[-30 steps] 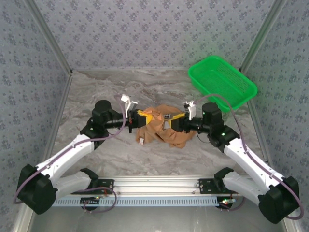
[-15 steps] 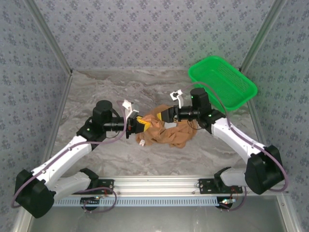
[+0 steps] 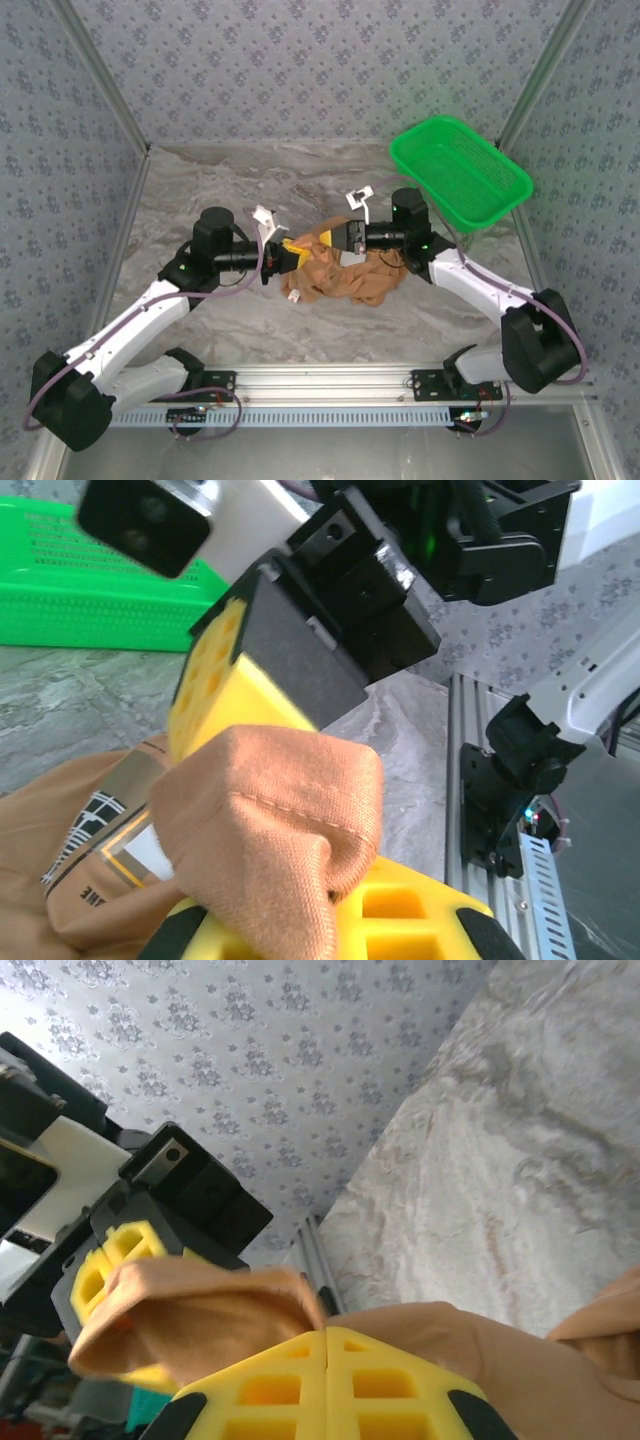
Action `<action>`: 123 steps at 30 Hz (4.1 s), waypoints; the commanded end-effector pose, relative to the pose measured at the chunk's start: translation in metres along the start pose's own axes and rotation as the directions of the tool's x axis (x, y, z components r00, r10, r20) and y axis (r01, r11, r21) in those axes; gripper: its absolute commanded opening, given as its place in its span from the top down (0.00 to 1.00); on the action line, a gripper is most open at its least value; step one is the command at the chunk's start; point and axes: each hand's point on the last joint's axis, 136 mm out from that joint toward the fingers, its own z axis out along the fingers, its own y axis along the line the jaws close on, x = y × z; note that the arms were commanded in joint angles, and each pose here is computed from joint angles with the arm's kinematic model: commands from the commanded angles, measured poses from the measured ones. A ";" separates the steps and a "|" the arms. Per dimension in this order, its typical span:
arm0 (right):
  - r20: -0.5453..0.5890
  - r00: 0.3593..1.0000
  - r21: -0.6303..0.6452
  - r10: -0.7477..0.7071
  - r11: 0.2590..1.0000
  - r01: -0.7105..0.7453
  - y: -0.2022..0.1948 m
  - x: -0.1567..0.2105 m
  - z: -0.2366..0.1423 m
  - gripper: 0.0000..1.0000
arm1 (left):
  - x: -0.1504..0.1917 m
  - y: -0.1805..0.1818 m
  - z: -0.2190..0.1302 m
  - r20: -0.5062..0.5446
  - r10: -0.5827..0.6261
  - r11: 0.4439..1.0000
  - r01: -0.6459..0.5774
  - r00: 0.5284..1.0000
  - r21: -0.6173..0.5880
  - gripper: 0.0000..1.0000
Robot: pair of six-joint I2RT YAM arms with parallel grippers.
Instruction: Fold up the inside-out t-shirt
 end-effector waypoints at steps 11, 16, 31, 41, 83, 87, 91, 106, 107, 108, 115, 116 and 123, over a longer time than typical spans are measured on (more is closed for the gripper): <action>0.047 0.993 0.415 -0.107 0.906 0.078 -0.042 0.004 -0.042 0.71 | 0.011 0.018 0.019 -0.021 -0.037 0.999 0.037 0.999 0.008 1.00; -0.067 0.995 0.316 -0.068 0.945 0.086 -0.040 0.028 -0.007 0.46 | 0.010 0.016 0.017 -0.022 -0.029 1.000 0.030 0.999 0.009 1.00; -0.089 0.994 0.320 -0.058 0.944 0.083 -0.038 0.037 -0.004 0.92 | 0.018 0.024 0.018 -0.044 -0.044 0.999 0.043 0.998 -0.027 1.00; -0.032 0.967 0.422 -0.253 0.874 0.242 -0.014 0.019 -0.051 1.00 | 0.037 0.040 0.025 -0.056 -0.122 0.990 0.117 0.991 -0.078 0.97; -0.285 0.928 0.504 -0.238 0.787 0.356 -0.068 0.136 -0.057 1.00 | 0.129 0.057 0.135 -0.507 -0.240 0.969 0.232 0.828 -0.080 0.54; -0.288 0.929 0.514 -0.233 0.781 0.355 -0.069 0.137 -0.059 1.00 | 0.128 0.053 0.141 -0.518 -0.235 0.967 0.249 0.822 -0.044 0.64; -0.275 0.932 0.531 -0.234 0.772 0.350 -0.068 0.132 -0.061 1.00 | 0.113 0.058 0.149 -0.489 -0.236 0.969 0.244 0.840 -0.049 0.84; -0.152 0.930 0.693 -0.336 0.634 0.343 -0.023 0.048 -0.100 0.98 | -0.040 0.090 0.050 0.036 -0.274 0.869 0.263 0.961 -0.420 1.00; -0.139 0.932 0.709 -0.334 0.624 0.329 -0.022 0.043 -0.103 0.98 | -0.041 0.090 0.044 0.047 -0.269 0.859 0.261 0.962 -0.439 1.00; -0.123 0.937 0.727 -0.328 0.612 0.310 -0.023 0.038 -0.107 0.97 | -0.041 0.089 0.041 0.051 -0.262 0.856 0.257 0.964 -0.448 1.00; -0.084 0.959 0.712 -0.271 0.657 0.248 -0.030 0.031 -0.095 0.93 | -0.027 0.073 0.039 0.006 -0.258 0.884 0.238 0.966 -0.401 1.00; -0.086 0.959 0.689 -0.271 0.679 0.254 -0.029 0.033 -0.090 0.91 | -0.024 0.072 0.039 -0.001 -0.261 0.886 0.239 0.965 -0.397 1.00; -0.131 0.950 0.438 -0.283 0.843 0.311 -0.001 0.055 -0.057 0.90 | -0.005 0.073 0.026 -0.045 -0.274 0.861 0.225 0.961 -0.455 1.00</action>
